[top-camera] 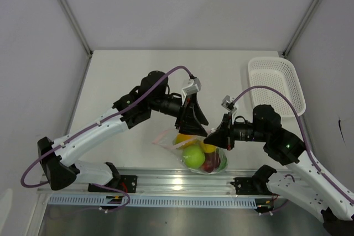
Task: Place the food in the zip-top bag and seal the zipper
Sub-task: Zip the zipper food storage bag at the center of the board.
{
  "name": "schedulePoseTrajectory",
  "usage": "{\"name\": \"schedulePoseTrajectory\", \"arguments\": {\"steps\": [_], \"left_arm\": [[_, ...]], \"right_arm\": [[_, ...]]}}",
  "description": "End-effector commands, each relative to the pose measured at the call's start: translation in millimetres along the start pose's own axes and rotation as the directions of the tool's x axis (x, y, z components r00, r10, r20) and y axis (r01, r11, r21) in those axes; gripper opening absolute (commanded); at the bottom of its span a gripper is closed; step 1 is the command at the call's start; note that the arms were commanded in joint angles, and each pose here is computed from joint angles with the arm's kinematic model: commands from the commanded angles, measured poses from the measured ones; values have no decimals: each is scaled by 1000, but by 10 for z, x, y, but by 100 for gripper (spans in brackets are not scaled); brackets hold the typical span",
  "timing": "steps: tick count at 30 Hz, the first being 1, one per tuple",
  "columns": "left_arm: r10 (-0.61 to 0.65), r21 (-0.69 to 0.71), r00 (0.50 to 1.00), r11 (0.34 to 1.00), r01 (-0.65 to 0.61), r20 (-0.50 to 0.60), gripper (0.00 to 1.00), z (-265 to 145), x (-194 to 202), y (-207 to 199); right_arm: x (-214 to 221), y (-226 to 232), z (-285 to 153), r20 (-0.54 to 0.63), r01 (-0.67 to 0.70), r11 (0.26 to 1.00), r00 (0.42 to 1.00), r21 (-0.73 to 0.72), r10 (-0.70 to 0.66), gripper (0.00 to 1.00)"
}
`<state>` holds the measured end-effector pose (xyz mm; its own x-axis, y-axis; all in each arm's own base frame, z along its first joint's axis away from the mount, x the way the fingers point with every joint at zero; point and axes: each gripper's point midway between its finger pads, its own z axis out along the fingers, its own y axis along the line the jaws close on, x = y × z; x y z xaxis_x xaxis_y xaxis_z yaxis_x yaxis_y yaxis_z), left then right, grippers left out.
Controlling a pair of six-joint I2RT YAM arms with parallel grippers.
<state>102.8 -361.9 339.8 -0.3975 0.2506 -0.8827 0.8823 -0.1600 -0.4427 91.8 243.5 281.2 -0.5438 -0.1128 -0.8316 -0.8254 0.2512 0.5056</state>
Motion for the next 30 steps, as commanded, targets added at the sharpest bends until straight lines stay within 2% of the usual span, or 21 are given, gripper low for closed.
{"name": "schedulePoseTrajectory", "arguments": {"steps": [1, 4, 9, 15, 30], "left_arm": [[48, -7, 998, 999, -48, 48, 59, 35, -223, -30], [55, -11, 997, 998, -54, 52, 52, 84, -235, -41], [60, -37, 997, 998, -59, 45, 54, 164, -221, -14], [62, -85, 997, 995, -58, 47, 50, 233, -219, 48], [47, -90, 999, 995, -44, 27, 28, 297, -170, 86]], "right_arm": [[-142, 85, -2, 48, 24, 999, 999, -35, -22, 0], [-149, 73, -15, 51, 20, 1000, 999, -20, -19, 0], [-151, 66, -24, 55, 7, 1000, 998, -11, -6, 0], [-149, 66, -42, 59, 13, 1000, 998, -5, -13, 0], [-169, 80, -68, 68, 16, 1000, 998, 0, -16, 0]]}}
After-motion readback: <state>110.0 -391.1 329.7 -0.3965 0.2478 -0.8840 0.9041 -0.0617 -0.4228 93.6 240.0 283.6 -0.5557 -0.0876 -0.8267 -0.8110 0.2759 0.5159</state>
